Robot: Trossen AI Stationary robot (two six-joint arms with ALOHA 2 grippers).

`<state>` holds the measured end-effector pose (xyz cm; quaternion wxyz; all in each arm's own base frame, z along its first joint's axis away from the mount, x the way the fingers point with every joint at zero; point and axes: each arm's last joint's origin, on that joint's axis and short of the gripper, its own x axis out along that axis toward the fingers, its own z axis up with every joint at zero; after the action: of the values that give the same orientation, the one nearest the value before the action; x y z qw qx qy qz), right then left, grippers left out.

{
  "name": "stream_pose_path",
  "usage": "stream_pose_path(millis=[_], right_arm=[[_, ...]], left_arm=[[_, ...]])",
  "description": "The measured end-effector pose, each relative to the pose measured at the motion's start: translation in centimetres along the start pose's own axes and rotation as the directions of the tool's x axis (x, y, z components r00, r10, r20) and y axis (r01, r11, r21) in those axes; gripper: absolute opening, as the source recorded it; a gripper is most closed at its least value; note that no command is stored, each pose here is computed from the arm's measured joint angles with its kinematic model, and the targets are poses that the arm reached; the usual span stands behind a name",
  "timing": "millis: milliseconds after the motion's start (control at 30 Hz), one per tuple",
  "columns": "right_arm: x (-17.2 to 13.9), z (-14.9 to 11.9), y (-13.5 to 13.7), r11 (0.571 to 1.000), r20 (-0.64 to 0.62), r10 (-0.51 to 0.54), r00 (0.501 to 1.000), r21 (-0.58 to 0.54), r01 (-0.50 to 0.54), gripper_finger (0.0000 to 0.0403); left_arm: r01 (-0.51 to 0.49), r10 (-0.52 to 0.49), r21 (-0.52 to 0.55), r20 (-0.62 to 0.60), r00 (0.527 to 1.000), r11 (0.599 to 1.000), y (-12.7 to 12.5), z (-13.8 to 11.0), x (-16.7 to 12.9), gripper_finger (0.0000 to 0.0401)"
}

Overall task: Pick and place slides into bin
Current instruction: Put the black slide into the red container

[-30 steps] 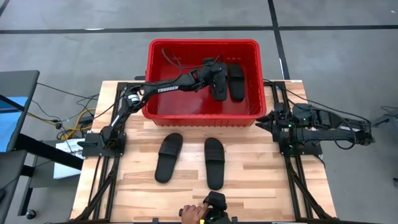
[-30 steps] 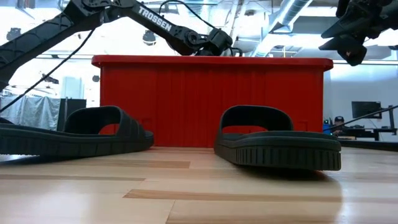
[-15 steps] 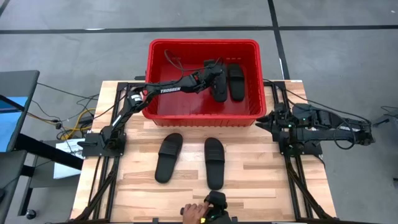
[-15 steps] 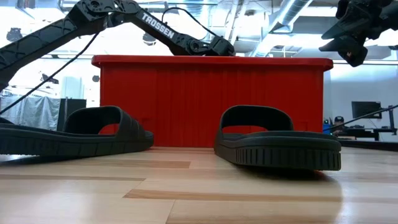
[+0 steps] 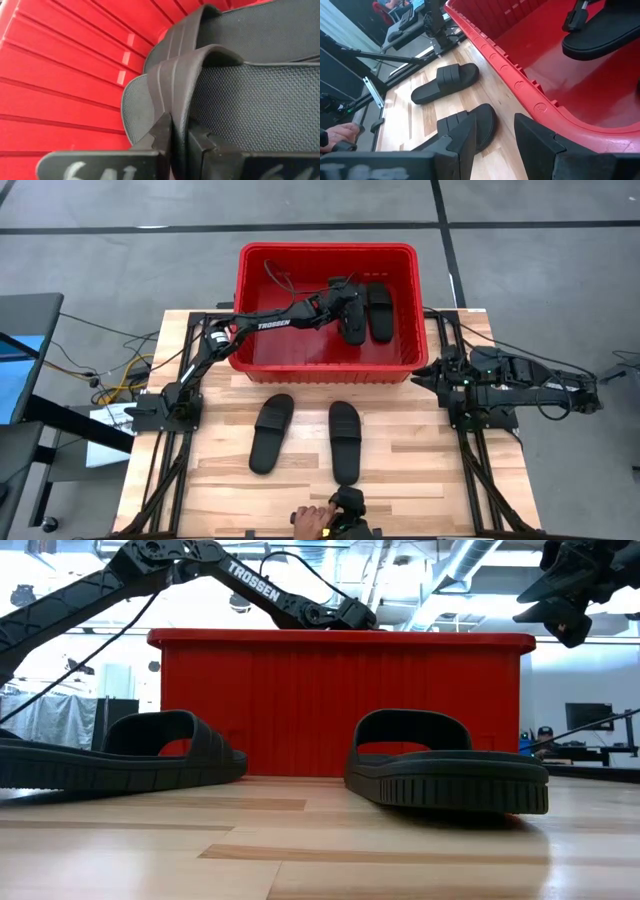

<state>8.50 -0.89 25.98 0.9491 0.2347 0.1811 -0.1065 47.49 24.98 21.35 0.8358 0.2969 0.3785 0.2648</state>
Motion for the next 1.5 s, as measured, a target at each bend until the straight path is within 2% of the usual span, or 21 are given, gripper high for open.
stream_pose_path(millis=[433, 800, 1000, 1167, 1500], right_arm=[[0.00, 0.04, 0.02, 1.000, 0.004, 0.002, 1.000, 0.000, -0.002, 0.0127], [0.00, 0.04, 0.02, 1.000, 0.004, 0.002, 1.000, 0.001, -0.002, 0.0127], [0.00, 0.04, 0.02, 1.000, 0.004, 0.002, 1.000, 0.008, -0.002, 0.0127], [0.00, 0.04, 0.02, 1.000, 0.003, 0.002, 1.000, 0.019, -0.002, 0.0127], [0.00, 0.04, 0.02, 1.000, 0.004, 0.002, 1.000, 0.027, -0.002, 0.0127]], left_arm=[[0.003, -0.003, 0.003, -0.005, 1.000, 1.000, -0.01, -0.07, 0.01, 0.0018], [-0.003, 0.003, -0.003, -0.004, 1.000, 1.000, 0.25, -0.21, 0.10, 0.0085], [0.009, -0.009, -0.010, 0.008, 1.000, 1.000, 0.28, -0.22, 0.12, 0.0107], [0.029, -0.027, -0.046, 0.038, 0.999, 0.998, 0.30, -0.03, 0.05, 0.0112], [0.024, -0.023, -0.040, 0.033, 0.999, 0.999, 0.34, -0.03, 0.02, 0.0112]])
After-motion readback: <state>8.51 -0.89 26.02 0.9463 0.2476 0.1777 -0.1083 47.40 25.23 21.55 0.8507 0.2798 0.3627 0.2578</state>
